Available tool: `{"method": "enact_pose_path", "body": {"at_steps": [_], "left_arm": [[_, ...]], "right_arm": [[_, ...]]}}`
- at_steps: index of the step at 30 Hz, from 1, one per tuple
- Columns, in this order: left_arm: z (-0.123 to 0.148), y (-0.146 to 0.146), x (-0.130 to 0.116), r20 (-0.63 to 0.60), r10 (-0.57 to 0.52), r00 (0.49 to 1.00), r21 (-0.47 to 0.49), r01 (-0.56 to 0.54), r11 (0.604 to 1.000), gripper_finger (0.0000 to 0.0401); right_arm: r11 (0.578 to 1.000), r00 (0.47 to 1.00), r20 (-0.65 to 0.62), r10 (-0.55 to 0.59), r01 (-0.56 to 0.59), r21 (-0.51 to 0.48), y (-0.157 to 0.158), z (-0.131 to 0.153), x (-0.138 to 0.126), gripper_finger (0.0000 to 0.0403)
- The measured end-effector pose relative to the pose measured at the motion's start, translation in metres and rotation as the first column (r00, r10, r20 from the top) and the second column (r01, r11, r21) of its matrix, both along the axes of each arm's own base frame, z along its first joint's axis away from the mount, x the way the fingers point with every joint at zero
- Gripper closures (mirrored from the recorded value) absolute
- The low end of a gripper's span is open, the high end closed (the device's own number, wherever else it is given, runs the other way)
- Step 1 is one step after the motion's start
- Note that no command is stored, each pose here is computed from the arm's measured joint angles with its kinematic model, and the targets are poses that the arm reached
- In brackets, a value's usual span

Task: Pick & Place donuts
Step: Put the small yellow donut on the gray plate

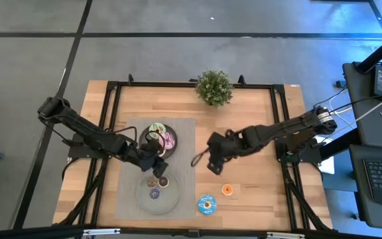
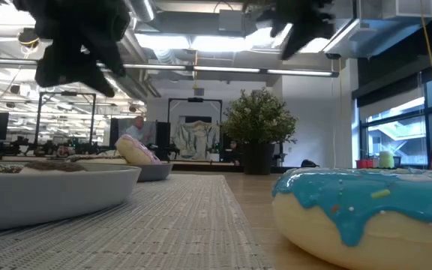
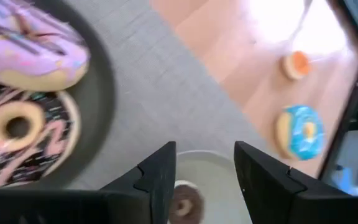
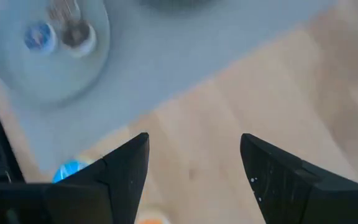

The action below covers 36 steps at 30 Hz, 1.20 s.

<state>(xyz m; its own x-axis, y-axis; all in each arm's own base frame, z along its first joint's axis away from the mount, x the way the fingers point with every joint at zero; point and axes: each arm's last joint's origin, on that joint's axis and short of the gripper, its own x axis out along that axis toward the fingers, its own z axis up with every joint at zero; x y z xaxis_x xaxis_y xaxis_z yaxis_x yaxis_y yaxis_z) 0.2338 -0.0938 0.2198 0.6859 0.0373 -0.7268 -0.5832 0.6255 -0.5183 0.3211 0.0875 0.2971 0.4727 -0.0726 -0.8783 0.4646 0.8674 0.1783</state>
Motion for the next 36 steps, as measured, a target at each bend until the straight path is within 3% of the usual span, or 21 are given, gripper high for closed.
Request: {"method": "enact_pose_path", "body": {"at_steps": [7,14,25,36], "left_arm": [[0.004,-0.003,0.005,0.066,0.001,0.998,-0.026,0.001,1.000,0.0245],[0.004,-0.002,0.005,0.068,0.004,0.998,-0.026,-0.002,1.000,0.0248],[0.004,-0.002,0.005,0.068,-0.007,0.998,-0.016,0.008,1.000,0.0251],[0.004,-0.002,0.005,0.065,-0.021,0.998,-0.011,0.022,1.000,0.0257]], "right_arm": [[0.988,0.981,-0.154,-0.120,0.133,0.080,0.032,-0.009,-0.026,0.0150],[0.959,0.943,-0.280,-0.180,0.232,0.165,0.062,-0.057,-0.050,0.0150],[0.927,0.955,-0.202,-0.219,0.269,0.263,0.077,-0.115,-0.065,0.0150],[0.927,0.949,-0.228,-0.217,0.274,0.258,0.073,-0.128,-0.071,0.0150]]}}
